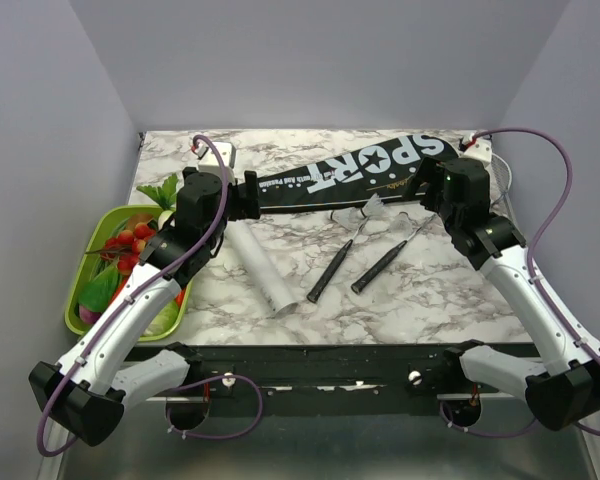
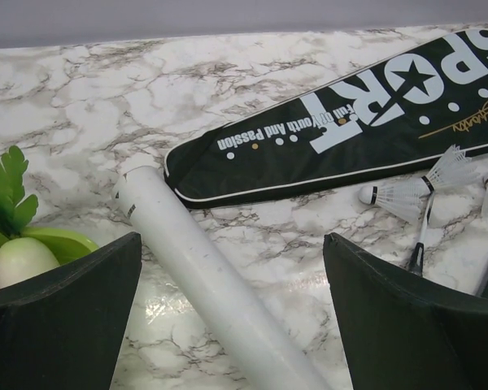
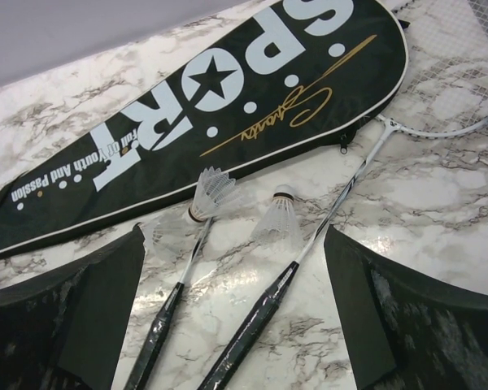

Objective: Pack up the badminton gear

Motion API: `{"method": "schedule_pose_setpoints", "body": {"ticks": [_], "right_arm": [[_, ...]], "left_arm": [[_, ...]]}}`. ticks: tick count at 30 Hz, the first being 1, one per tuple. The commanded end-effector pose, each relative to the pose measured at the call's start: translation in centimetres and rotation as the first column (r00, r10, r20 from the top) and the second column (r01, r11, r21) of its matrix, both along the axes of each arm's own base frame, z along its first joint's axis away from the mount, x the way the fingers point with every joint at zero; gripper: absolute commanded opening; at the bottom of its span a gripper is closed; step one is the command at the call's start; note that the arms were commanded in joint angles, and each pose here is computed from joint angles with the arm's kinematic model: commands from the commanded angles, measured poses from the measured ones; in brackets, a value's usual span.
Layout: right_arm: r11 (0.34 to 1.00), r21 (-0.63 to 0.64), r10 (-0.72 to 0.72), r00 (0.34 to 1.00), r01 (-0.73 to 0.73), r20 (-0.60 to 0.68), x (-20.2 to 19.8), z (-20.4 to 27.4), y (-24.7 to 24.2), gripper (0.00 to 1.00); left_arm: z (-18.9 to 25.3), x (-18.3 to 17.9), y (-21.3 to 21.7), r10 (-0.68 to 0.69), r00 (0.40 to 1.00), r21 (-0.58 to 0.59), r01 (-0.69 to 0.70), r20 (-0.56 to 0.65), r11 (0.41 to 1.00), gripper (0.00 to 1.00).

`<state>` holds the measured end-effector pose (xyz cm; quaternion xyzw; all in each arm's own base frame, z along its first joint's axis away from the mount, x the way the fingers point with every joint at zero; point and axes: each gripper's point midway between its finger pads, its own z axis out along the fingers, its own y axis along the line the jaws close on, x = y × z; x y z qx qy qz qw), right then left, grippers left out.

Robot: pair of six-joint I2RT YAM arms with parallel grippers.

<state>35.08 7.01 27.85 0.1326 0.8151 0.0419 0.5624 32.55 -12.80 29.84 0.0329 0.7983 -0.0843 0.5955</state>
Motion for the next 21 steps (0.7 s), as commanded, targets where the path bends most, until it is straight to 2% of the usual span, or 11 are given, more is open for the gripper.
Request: {"method": "schedule_pose_setpoints", "body": {"ticks": [1,7,11,13,15,16,21], "right_arm": [[1.000,-0.016,-0.022,0.999,0.022,-0.038,-0.2,-0.3,-0.3,1.00],[0.998,0.008,0.062,0.998,-0.062,-0.012,-0.3,-0.2,1.0,1.00],[0.996,-0.002,0.088,0.996,-0.088,-0.005,-0.2,-0.4,1.3,1.00],[0.991,-0.018,0.129,0.991,-0.130,-0.020,-0.3,-0.5,1.8,1.00],[0.984,-0.022,0.174,0.984,-0.175,-0.039,-0.3,-0.9,2.5,1.00],[0.981,-0.017,0.193,0.980,-0.194,-0.041,-0.3,-0.8,2.8,1.00],[0.951,0.032,0.311,0.947,-0.309,-0.083,-0.2,-2.0,5.3,1.00]], "left_arm": [[0.1,0.0,0.7,0.044,0.999,-0.008,-0.044,-0.004,0.999,0.99],[0.4,0.0,0.8,0.054,0.999,-0.017,-0.054,-0.007,0.998,0.99],[-0.4,0.2,0.7,0.078,0.995,-0.022,-0.080,-0.055,0.997,0.99],[-0.4,0.3,0.9,0.128,0.988,-0.067,-0.133,-0.082,0.989,0.99],[-1.7,0.4,1.5,0.190,0.970,-0.057,-0.200,-0.149,0.978,0.99],[-1.3,0.6,1.4,0.225,0.960,-0.103,-0.244,-0.166,0.964,0.99],[-4.8,1.5,1.7,0.347,0.890,-0.079,-0.385,-0.296,0.919,0.99]]}}
